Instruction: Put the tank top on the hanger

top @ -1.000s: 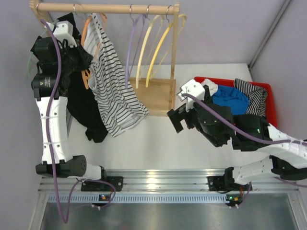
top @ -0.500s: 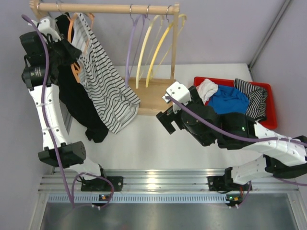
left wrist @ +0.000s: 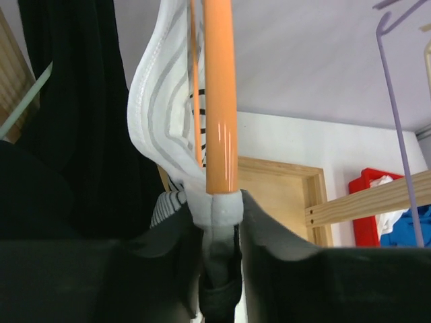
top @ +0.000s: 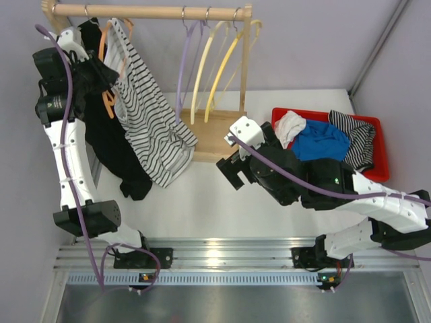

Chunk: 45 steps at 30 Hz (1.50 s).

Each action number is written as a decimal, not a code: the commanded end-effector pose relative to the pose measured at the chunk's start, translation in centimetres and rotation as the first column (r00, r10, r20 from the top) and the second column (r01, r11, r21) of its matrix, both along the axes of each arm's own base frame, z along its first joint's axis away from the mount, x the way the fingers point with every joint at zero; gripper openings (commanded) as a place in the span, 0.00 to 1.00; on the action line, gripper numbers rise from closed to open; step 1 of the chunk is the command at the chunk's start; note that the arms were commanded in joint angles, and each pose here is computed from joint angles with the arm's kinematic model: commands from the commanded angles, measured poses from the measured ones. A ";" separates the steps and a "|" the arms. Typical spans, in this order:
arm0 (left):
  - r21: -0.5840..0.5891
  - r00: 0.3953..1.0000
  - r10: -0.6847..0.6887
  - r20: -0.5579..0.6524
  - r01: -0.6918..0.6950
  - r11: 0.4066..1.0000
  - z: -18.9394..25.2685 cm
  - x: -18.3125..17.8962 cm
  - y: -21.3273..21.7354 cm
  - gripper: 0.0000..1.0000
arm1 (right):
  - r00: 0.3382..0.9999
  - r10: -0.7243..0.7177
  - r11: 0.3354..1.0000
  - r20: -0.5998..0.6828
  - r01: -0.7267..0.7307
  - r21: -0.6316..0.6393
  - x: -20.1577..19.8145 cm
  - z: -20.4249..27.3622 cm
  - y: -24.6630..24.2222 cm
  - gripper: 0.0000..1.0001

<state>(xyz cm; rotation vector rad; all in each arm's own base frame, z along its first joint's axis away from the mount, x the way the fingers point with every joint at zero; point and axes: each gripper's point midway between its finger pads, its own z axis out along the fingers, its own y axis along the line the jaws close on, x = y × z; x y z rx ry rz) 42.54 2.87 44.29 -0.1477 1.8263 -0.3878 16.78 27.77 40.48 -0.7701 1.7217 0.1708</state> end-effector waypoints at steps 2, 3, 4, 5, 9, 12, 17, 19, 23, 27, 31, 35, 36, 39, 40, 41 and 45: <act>0.029 0.991 0.043 0.123 -0.047 0.998 3.8 -1.7 0.3 0.38 | 1.000 0.018 0.998 -0.005 -0.018 0.063 -0.6 1.0 0.0 0.96; 0.032 0.990 0.046 0.134 -0.050 0.998 4.2 -2.1 0.2 0.41 | 1.000 0.017 0.998 -0.007 -0.017 0.059 -0.6 0.8 0.0 0.96; 0.034 0.989 0.051 0.139 -0.057 0.998 4.4 -2.3 0.3 0.45 | 1.000 0.019 0.998 -0.009 -0.019 0.064 -0.6 0.8 0.0 0.96; 0.035 0.988 0.062 0.141 -0.067 0.997 4.4 -2.4 0.4 0.46 | 1.000 0.019 0.998 -0.010 -0.018 0.068 -0.6 0.8 0.0 0.96; 0.038 0.983 0.051 0.178 -0.059 0.998 5.9 -4.0 -0.2 0.50 | 1.000 0.022 0.997 -0.016 -0.021 0.079 -0.8 0.7 -0.3 0.96; 0.043 0.977 0.072 0.200 -0.082 0.996 7.0 -5.2 -0.2 0.51 | 1.000 0.021 0.996 -0.018 -0.019 0.088 -0.8 0.7 -0.5 0.96; 0.080 0.965 0.117 0.234 -0.139 0.987 8.3 -7.3 0.3 0.52 | 0.999 0.023 0.995 -0.024 -0.021 0.093 -0.9 0.2 -0.8 0.96; 0.086 0.960 0.127 0.248 -0.152 0.985 8.8 -8.1 0.3 0.53 | 0.999 0.026 0.996 -0.026 -0.023 0.090 -1.0 0.0 -0.7 0.96; 0.079 0.953 0.110 0.283 -0.137 0.987 9.9 -9.6 -0.5 0.53 | 0.999 0.023 0.995 -0.032 -0.020 0.096 -1.0 -0.1 -0.9 0.96; 0.047 0.939 -0.030 0.342 0.014 0.999 11.5 -12.0 -3.9 0.51 | 0.999 0.015 0.994 -0.041 -0.011 0.112 -1.1 -0.3 -1.3 0.97; -0.019 0.941 -0.161 0.298 0.175 0.984 8.6 -12.7 -7.5 0.47 | 0.999 0.011 0.992 -0.049 -0.005 0.128 -1.2 -0.9 -1.8 0.96; 0.007 0.954 -0.206 0.216 0.210 0.978 3.9 -12.5 -11.5 0.46 | 0.998 0.005 0.990 -0.063 0.003 0.139 -1.3 -1.9 -2.2 0.97; 0.007 0.961 -0.222 0.167 0.224 0.975 1.6 -12.4 -12.5 0.45 | 0.998 0.004 0.990 -0.070 0.006 0.143 -1.4 -2.1 -2.2 0.97; 0.026 0.971 -0.228 0.074 0.227 0.974 -3.5 -12.8 -15.1 0.45 | 0.996 -0.012 0.987 -0.083 0.025 0.159 -1.4 -3.1 -2.8 0.97; 0.014 0.972 -0.220 0.077 0.220 0.975 -4.2 -12.8 -15.5 0.45 | 0.996 -0.012 0.989 -0.089 0.025 0.149 -1.5 -3.8 -2.9 0.97; 0.004 0.971 -0.222 0.087 0.222 0.975 -4.7 -13.6 -15.7 0.45 | 0.996 -0.015 0.986 -0.093 0.030 0.163 -1.5 -3.8 -3.3 0.98; -0.060 0.970 -0.244 -0.010 0.243 0.968 -11.0 -14.4 -16.7 0.45 | 0.991 -0.048 0.981 -0.124 0.070 0.180 -1.5 -5.6 -4.4 0.98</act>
